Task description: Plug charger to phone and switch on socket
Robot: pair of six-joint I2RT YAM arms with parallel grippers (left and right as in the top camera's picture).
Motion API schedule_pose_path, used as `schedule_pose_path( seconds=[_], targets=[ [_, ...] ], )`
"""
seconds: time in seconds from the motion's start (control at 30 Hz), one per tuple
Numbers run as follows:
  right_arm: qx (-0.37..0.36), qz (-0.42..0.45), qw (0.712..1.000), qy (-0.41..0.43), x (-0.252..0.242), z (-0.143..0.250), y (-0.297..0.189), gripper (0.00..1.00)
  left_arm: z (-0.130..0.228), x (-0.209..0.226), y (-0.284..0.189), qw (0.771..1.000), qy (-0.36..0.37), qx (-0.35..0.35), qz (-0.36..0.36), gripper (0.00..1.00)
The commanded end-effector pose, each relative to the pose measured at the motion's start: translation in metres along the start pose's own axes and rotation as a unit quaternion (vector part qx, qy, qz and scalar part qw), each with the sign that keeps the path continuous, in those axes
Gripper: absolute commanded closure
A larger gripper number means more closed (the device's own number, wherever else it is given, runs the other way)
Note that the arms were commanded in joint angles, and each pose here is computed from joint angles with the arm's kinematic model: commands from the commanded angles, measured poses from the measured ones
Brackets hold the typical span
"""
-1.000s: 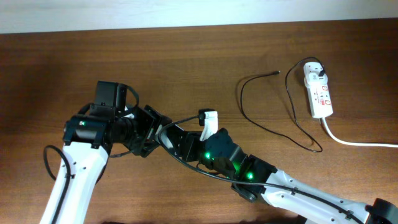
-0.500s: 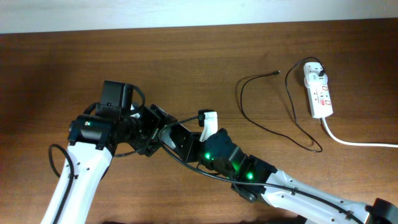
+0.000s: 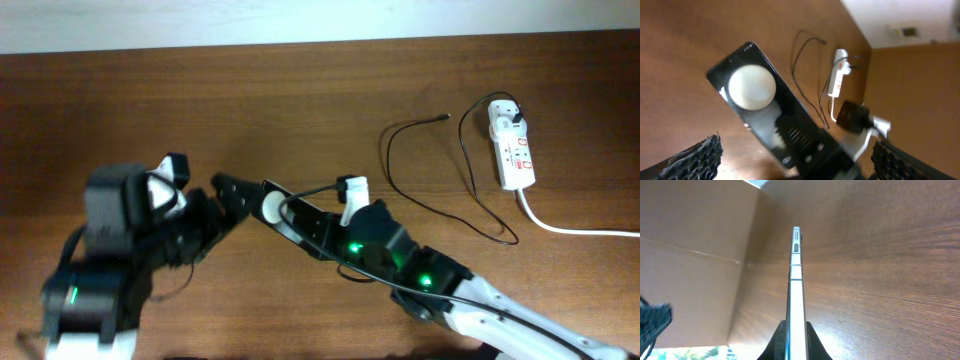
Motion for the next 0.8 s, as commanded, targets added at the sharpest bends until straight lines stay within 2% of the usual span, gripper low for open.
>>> schedule_pose_path(
  seconds=[0.0, 0.1, 0.17, 0.27, 0.37, 0.47, 0.6, 0.77],
  targets=[
    [-0.016, -0.048, 0.999, -0.006, 0.026, -0.016, -0.029, 0.96, 0.02, -0.005, -0.035, 0.995, 0.094, -0.041, 0.012, 0.01],
    [-0.024, -0.056, 0.998, -0.004, 0.031, -0.02, -0.052, 0.96, 0.041, 0.019, -0.044, 0.995, 0.084, -0.05, -0.02, 0.01],
    [-0.022, -0.05, 0.998, -0.003, 0.03, -0.018, -0.067, 0.96, 0.05, 0.036, -0.03, 0.998, 0.039, -0.036, -0.021, 0.01],
    [-0.024, -0.053, 0.998, 0.004, 0.031, -0.016, -0.085, 0.96, 0.066, 0.046, 0.009, 0.998, -0.022, 0.037, 0.044, 0.01],
    [-0.016, -0.045, 0.997, 0.054, 0.027, -0.013, -0.088, 0.96, 0.068, 0.052, 0.042, 0.985, -0.115, 0.07, 0.108, 0.07],
    [-0.007, -0.031, 0.995, 0.096, 0.021, -0.01, -0.081, 0.96, 0.07, 0.06, 0.053, 0.969, -0.202, 0.085, 0.112, 0.2],
    [0.005, -0.008, 0.985, 0.173, 0.011, -0.006, -0.069, 0.96, 0.065, 0.055, 0.052, 0.955, -0.257, 0.085, 0.119, 0.23],
    [0.026, -0.003, 0.966, 0.257, 0.012, 0.004, -0.055, 0.96, 0.061, 0.057, 0.053, 0.94, -0.314, 0.079, 0.11, 0.32]
  ],
)
Point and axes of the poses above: each gripper's point midway between its finger pads, its own y axis out along the fingers, its own x axis along the line the jaws close on, z = x × y, the point moved 2 cm from there along -y, back along the fingers, and after that the axes turned 1 degree about y, right-handed, at the moved point
